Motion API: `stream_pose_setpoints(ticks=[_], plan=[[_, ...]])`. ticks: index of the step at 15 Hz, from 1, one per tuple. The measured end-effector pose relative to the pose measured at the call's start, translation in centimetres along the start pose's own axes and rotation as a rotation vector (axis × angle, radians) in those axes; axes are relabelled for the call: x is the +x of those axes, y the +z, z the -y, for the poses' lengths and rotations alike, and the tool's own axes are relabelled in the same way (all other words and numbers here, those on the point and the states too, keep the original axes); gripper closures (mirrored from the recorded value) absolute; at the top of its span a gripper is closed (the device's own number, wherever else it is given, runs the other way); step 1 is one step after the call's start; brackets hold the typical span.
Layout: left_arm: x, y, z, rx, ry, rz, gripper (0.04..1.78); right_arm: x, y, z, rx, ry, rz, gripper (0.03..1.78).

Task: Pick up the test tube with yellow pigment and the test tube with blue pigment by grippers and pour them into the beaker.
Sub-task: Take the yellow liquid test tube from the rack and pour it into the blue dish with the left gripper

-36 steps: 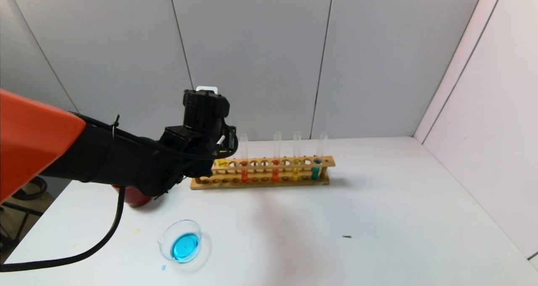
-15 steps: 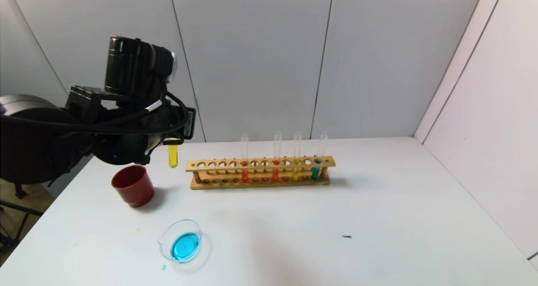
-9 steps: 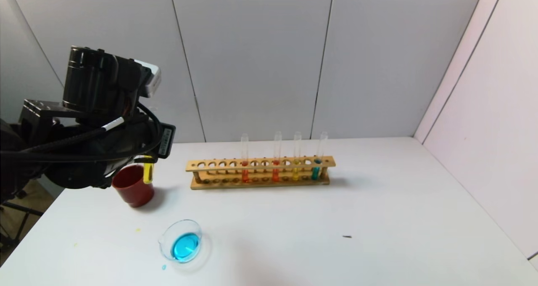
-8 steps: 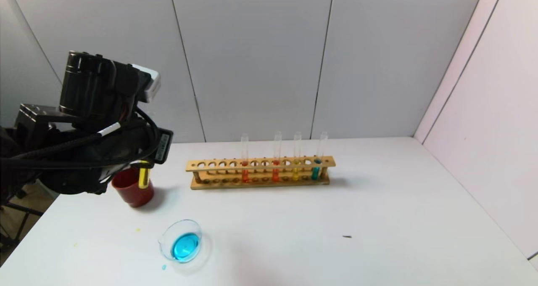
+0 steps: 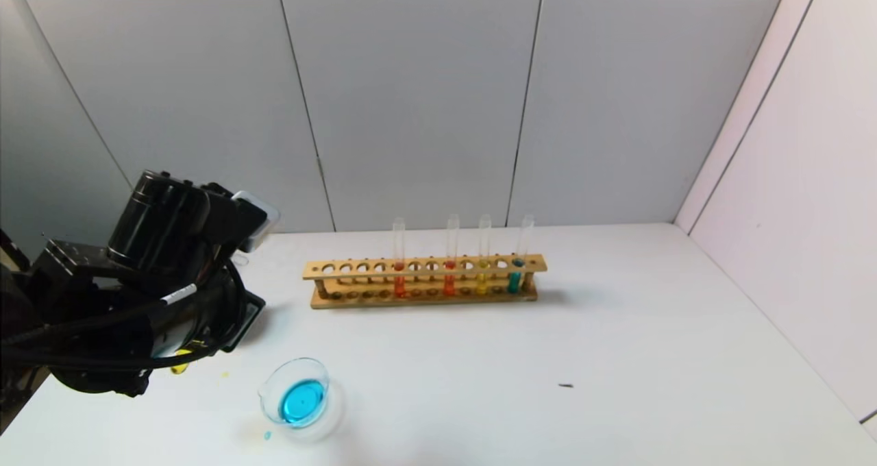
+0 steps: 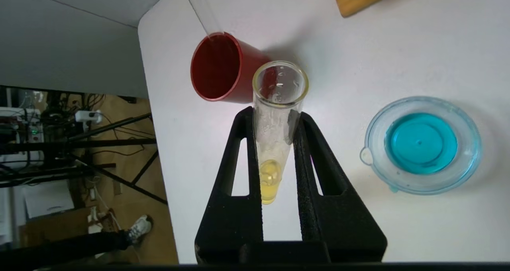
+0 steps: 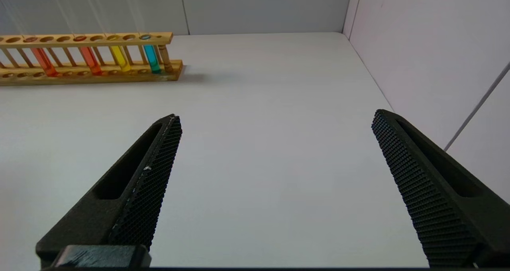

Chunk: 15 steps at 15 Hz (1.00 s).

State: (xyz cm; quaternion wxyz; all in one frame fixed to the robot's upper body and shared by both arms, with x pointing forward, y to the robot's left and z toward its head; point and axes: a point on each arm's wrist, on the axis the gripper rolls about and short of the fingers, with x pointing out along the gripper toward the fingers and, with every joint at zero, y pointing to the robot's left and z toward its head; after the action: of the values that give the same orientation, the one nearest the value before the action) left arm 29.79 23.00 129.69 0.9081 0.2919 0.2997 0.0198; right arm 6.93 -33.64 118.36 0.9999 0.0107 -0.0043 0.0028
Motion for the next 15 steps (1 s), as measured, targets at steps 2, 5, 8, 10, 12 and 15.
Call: stream_pose_setpoints(ticks=[2, 5, 8, 10, 12, 15], plan=[[0.6, -1.1, 0.7, 0.066, -0.009, -0.065, 1.52, 0.0, 0.0, 0.0, 0.0, 0.0, 0.0, 0.07], [0.9, -2.8, 1.2, 0.191, -0.035, -0.19, 1.52, 0.0, 0.0, 0.0, 0.0, 0.0, 0.0, 0.07], [0.9, -4.3, 1.7, 0.279, -0.061, -0.295, 1.52, 0.0, 0.0, 0.0, 0.0, 0.0, 0.0, 0.07], [1.1, -4.8, 2.0, 0.312, -0.07, -0.328, 1.52, 0.0, 0.0, 0.0, 0.0, 0.0, 0.0, 0.07], [1.3, -5.3, 2.3, 0.349, -0.083, -0.366, 1.52, 0.0, 0.0, 0.0, 0.0, 0.0, 0.0, 0.07], [2.0, -5.4, 3.2, 0.387, -0.098, -0.392, 1.52, 0.0, 0.0, 0.0, 0.0, 0.0, 0.0, 0.07]])
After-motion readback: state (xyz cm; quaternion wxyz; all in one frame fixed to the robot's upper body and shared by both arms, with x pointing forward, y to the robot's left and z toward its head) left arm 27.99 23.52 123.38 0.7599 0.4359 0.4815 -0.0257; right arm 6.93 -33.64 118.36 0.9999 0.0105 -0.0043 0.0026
